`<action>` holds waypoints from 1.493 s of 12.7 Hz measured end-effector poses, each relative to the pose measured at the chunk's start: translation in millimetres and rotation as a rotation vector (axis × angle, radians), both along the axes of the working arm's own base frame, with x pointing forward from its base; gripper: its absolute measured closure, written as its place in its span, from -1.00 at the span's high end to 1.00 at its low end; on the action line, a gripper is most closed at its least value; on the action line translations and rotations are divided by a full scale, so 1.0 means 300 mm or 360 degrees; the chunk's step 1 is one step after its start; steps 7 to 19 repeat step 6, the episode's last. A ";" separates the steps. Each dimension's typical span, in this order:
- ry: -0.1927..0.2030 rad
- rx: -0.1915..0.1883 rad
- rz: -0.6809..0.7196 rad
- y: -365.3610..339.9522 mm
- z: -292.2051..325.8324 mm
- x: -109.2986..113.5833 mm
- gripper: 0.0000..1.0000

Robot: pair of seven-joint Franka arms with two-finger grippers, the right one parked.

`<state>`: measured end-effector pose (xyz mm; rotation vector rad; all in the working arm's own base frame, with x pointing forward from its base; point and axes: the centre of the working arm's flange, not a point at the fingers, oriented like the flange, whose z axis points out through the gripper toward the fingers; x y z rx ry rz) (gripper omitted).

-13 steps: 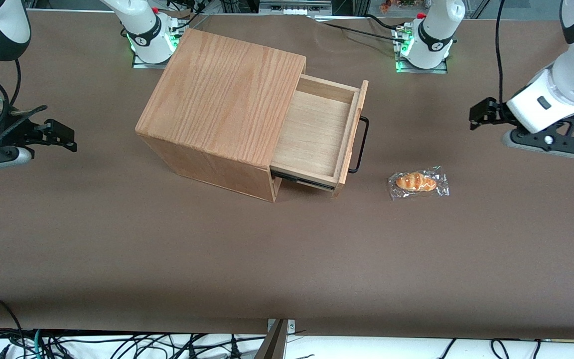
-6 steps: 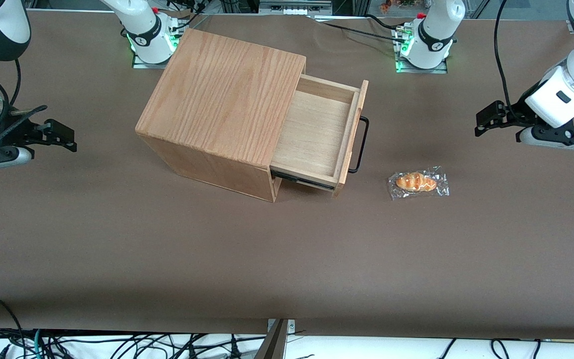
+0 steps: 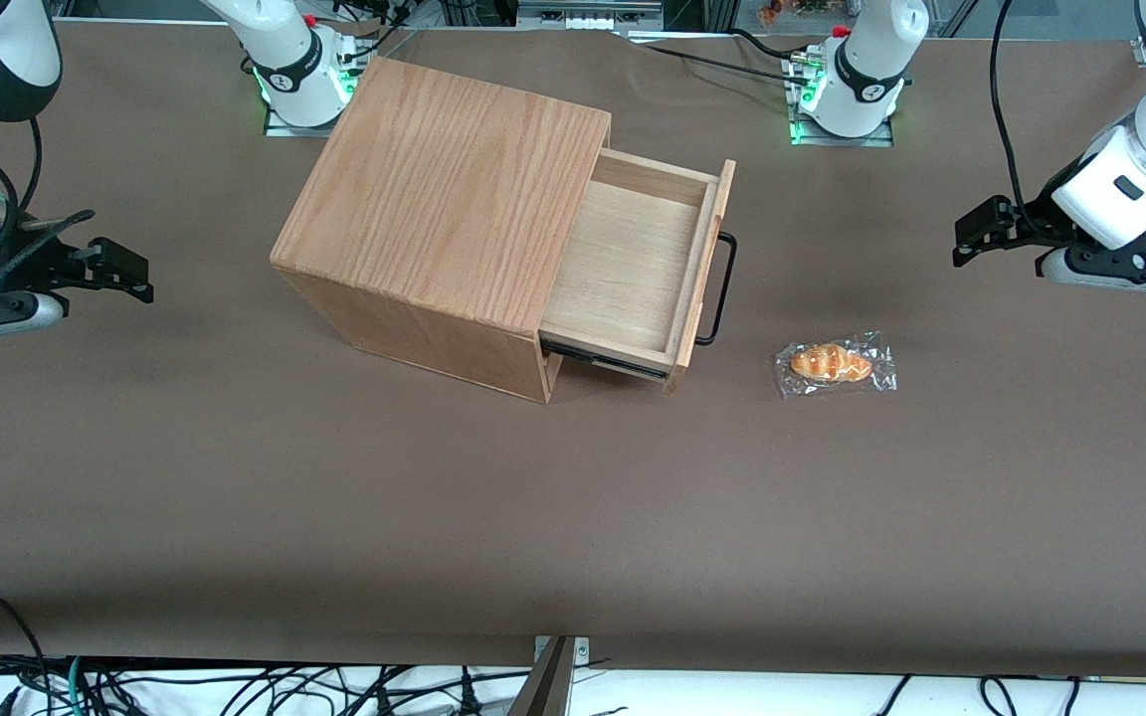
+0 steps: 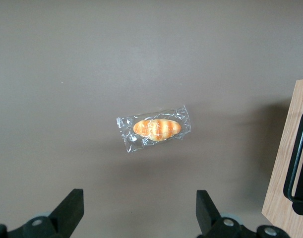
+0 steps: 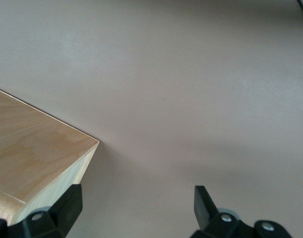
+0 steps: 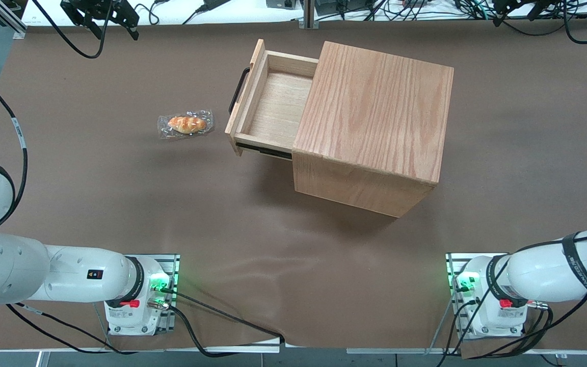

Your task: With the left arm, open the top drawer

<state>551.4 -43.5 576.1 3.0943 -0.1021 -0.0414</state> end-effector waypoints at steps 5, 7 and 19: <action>-0.0004 0.0009 -0.0009 -0.008 0.003 -0.002 1.00; -0.0004 0.0018 -0.0010 -0.006 0.004 -0.002 1.00; -0.0004 0.0018 -0.0010 -0.006 0.004 -0.002 1.00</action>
